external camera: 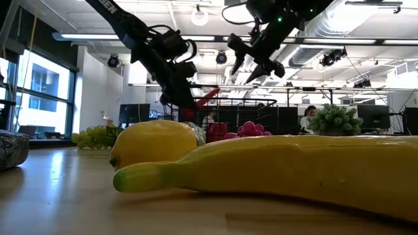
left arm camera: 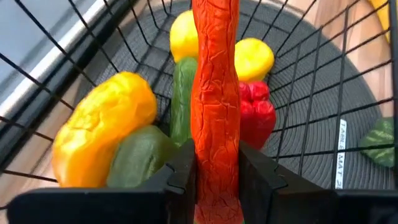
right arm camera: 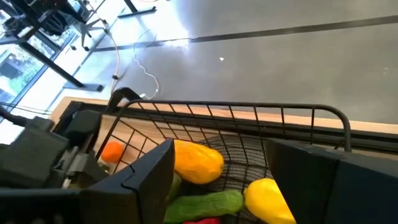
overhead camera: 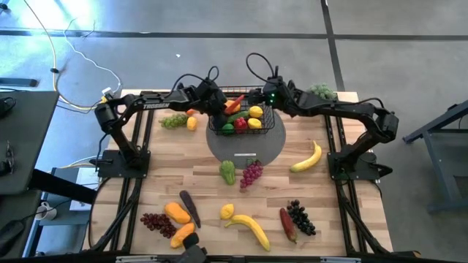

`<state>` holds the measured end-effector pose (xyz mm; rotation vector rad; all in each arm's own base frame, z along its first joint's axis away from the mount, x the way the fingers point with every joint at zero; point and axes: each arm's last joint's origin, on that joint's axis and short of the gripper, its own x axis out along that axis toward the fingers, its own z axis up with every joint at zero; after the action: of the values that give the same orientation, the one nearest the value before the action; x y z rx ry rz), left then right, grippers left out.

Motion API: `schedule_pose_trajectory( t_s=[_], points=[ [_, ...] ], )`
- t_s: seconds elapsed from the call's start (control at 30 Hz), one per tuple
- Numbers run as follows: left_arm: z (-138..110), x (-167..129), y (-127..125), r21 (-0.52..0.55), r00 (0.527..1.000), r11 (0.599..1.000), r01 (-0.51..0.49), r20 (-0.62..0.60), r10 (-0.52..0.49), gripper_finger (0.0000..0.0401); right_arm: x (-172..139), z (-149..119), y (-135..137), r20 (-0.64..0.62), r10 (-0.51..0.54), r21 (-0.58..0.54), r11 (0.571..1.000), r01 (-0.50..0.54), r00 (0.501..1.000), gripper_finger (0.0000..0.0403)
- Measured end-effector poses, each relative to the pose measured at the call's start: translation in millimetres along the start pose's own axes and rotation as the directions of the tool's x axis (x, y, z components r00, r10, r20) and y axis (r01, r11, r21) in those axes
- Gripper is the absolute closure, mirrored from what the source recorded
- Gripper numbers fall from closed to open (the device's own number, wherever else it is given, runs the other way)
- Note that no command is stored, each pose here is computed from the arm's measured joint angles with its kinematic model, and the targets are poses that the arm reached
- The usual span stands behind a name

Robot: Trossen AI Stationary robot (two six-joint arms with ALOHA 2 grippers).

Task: Build produce basket
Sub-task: Put the orange carrot into the wire basket, then put the yellow banana into the wire basket

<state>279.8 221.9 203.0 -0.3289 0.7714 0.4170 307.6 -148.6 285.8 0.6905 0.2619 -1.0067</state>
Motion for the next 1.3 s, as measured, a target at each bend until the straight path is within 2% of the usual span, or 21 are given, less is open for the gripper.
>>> schedule_pose_trajectory(
  t_s=[0.33,0.53,0.8,1.03,1.3],
  points=[
    [-0.9,0.6,-0.7,0.012,1.0,1.0,-0.023,-0.01,0.023,0.0326,-4.1,-5.6,5.9,0.016,-0.007,-0.015,1.0,0.008,1.0,0.0169],
    [-2.9,1.3,-5.4,0.055,0.999,0.998,-0.011,-0.034,0.013,0.0281,-4.3,-6.0,6.3,0.015,-0.006,-0.016,1.0,0.006,1.0,0.0169],
    [-3.5,1.3,-5.5,0.055,0.999,0.998,-0.011,-0.041,0.013,0.0233,-4.3,-6.0,6.4,0.015,-0.006,-0.016,1.0,0.006,1.0,0.0169],
    [-1.0,0.4,-5.6,0.056,0.999,0.998,-0.012,-0.034,0.014,0.0231,-5.7,-7.5,8.1,0.012,0.001,-0.023,1.0,0.0,1.0,0.0169],
    [22.1,-16.3,-8.1,0.067,1.0,0.998,-0.012,-0.027,0.014,0.0231,-30.7,-6.6,16.1,-0.005,0.068,-0.09,0.994,-0.068,0.998,0.0169]
  ],
)
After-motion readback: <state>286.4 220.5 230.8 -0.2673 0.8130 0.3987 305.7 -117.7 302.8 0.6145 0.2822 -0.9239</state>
